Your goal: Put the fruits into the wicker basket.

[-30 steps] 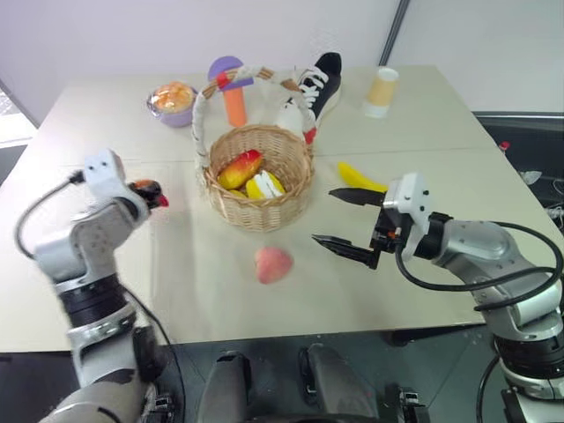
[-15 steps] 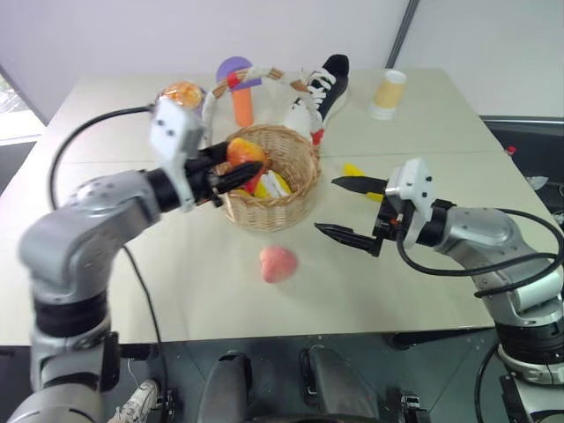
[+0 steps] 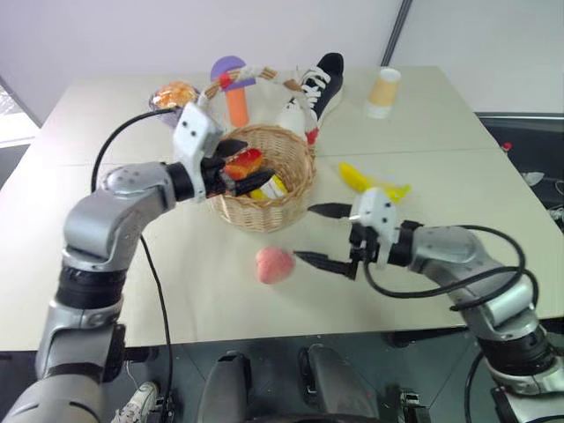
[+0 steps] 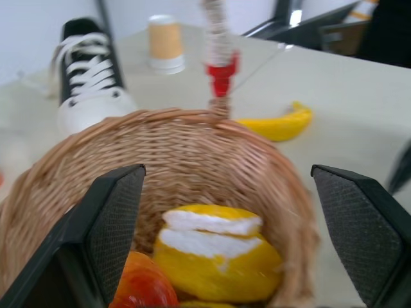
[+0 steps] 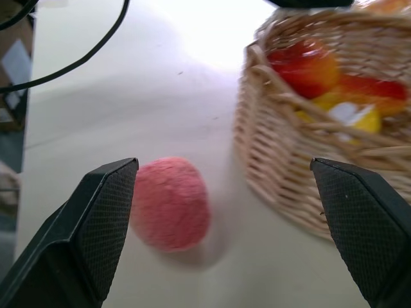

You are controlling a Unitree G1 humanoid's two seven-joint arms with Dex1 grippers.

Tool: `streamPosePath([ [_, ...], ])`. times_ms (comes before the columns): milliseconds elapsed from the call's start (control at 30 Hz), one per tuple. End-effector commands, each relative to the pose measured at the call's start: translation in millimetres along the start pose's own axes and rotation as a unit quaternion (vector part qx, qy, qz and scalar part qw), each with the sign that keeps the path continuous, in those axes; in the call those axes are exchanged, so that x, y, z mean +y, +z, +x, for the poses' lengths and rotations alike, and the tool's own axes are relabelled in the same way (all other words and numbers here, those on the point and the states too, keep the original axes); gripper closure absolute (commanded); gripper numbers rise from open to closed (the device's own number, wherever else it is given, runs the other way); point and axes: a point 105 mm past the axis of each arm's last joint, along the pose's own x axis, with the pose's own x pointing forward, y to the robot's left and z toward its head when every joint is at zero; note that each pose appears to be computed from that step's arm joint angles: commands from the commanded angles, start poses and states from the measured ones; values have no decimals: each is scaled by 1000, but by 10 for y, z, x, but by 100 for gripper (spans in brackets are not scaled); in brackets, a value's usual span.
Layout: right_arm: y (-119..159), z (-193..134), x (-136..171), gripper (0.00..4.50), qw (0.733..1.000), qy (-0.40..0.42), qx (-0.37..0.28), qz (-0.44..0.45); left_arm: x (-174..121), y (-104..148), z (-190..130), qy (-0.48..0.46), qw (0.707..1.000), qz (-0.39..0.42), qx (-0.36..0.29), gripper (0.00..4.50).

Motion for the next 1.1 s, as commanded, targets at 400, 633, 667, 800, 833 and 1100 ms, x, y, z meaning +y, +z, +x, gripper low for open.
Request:
streamPosePath([
  [400,-284,508,171,0,994,104,18,-13,-358,-258,-734,-42,998,4,42,4],
  [633,-414,570,136,0,994,104,35,19,-467,-393,-811,-58,996,-4,63,4],
  [667,-438,569,135,0,993,105,41,19,-482,-404,-819,-62,996,-2,66,4],
  [800,-469,583,106,0,994,100,43,18,-498,-465,-842,-69,994,5,88,4],
  [833,-476,587,99,0,994,99,44,18,-508,-483,-852,-72,993,9,94,4],
  [1100,-382,596,60,214,997,81,16,8,-505,-517,-890,-77,991,13,109,0],
])
